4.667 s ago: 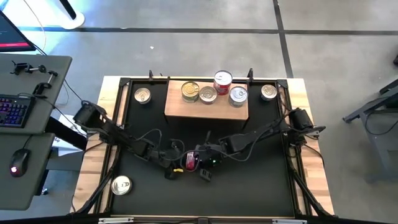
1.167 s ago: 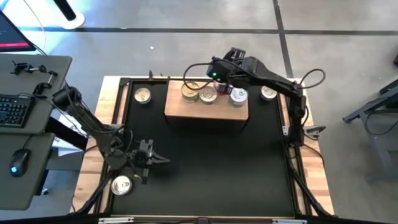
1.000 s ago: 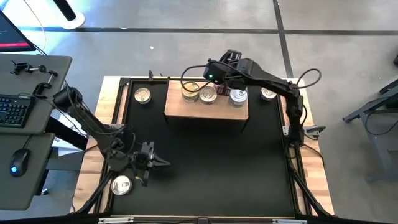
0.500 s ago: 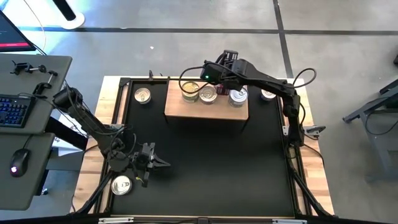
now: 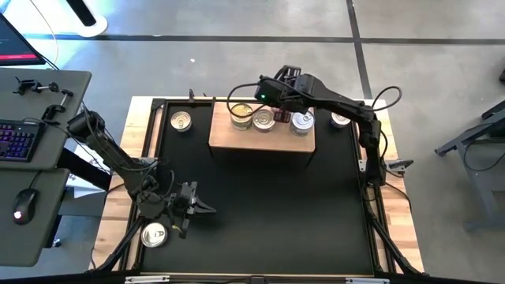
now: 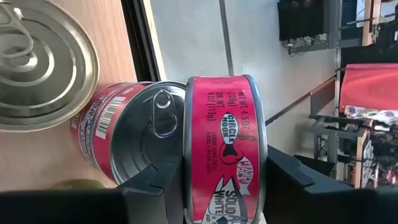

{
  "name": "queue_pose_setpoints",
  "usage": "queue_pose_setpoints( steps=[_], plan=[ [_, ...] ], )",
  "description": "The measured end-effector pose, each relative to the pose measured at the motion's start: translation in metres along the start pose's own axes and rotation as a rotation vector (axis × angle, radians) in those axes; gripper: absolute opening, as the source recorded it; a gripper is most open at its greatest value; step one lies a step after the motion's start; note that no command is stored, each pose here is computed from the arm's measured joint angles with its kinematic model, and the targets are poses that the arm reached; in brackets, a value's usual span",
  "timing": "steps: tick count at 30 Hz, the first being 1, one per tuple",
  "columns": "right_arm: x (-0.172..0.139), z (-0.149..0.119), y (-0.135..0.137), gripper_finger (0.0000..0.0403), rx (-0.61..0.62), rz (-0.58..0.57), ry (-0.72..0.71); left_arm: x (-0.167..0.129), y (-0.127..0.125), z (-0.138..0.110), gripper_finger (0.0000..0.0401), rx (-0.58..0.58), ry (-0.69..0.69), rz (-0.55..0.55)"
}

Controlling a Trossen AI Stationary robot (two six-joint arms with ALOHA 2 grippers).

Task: Stack canned seafood by type on shelf
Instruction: Stack the red tuna can on top of the red tuna can on the shelf

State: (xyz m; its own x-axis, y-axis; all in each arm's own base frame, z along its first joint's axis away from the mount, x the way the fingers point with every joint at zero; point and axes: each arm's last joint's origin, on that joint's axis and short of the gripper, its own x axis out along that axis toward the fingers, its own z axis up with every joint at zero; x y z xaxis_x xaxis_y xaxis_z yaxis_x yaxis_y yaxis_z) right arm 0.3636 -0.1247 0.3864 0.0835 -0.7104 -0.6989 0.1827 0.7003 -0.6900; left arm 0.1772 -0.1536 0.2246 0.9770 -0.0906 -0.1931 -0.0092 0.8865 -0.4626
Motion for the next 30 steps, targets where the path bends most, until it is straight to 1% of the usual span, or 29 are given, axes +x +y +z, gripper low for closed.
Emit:
queue_pose_setpoints(
  steps=[7, 13, 30],
  plan=[
    [0.0028, -0.0011, -0.0028, 0.0149, 0.013, 0.01, 0.005, 0.0, 0.0002, -0.0003, 0.0, 0.003, 0.003, 0.002],
    [0.0031, -0.0013, -0.0027, 0.015, 0.018, 0.08, -0.015, 0.0, 0.0002, -0.0003, 0.0, 0.003, 0.003, 0.002],
    [0.0005, -0.0003, 0.0003, 0.015, 0.018, 0.093, -0.025, 0.0, 0.0004, -0.0006, 0.0, 0.005, 0.005, 0.004]
  ],
)
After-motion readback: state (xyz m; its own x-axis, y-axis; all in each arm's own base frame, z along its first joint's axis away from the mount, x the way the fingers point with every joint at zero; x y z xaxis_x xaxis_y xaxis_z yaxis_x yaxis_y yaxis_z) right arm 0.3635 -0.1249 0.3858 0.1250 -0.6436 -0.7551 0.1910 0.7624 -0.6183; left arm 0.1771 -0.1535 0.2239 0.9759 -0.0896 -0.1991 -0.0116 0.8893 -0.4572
